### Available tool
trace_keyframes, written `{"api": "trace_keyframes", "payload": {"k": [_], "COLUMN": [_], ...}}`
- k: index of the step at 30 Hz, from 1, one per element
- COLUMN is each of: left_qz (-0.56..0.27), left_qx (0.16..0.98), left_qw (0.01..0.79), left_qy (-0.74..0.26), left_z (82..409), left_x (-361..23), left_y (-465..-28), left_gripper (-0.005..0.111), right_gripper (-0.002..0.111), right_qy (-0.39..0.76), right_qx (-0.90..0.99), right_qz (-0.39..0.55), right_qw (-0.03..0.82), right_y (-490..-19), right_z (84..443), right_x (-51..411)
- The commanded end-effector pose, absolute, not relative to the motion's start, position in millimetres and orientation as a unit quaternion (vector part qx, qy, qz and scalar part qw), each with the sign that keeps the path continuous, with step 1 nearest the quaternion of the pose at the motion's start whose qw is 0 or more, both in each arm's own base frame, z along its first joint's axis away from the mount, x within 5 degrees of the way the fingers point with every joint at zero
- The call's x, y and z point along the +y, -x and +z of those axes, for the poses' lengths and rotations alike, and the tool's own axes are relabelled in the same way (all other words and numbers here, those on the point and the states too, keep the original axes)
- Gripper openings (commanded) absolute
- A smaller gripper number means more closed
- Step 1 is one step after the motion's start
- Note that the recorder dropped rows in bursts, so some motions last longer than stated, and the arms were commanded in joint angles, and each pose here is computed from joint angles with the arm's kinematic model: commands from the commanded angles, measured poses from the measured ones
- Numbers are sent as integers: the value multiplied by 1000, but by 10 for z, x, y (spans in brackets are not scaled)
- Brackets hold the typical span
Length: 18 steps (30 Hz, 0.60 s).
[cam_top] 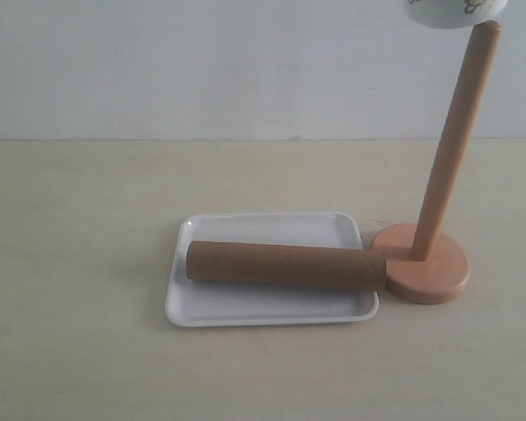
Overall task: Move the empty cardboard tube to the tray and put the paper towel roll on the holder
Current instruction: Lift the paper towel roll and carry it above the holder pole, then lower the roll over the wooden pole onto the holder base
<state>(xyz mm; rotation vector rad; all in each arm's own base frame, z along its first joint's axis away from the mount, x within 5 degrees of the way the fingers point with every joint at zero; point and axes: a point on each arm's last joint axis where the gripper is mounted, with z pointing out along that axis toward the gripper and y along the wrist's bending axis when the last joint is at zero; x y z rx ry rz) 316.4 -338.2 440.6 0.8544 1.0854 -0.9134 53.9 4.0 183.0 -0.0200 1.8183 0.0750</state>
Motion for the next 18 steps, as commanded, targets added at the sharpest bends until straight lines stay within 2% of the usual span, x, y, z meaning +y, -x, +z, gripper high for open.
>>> {"api": "trace_keyframes", "payload": {"k": [1,11,18], "left_qz": [-419,-399,-394], "left_qx": [472,489,518], "left_qw": [683,695,672], "left_qy": [-367,-345,-354], "left_z": [4430,4327,3919], "left_x": [-3537,-3673,-3835], "left_y": [-3233,-3439,-3609], "left_gripper": [4,4,4], "right_gripper": [0,0,0], "right_qy": [8,8,8], "right_qx": [786,786,786], "right_qz": [28,28,28], "right_qw": [618,618,618], "right_y": [-538,-538,-538], "right_z": [1839,1839,1839], "right_x": [35,35,35]}}
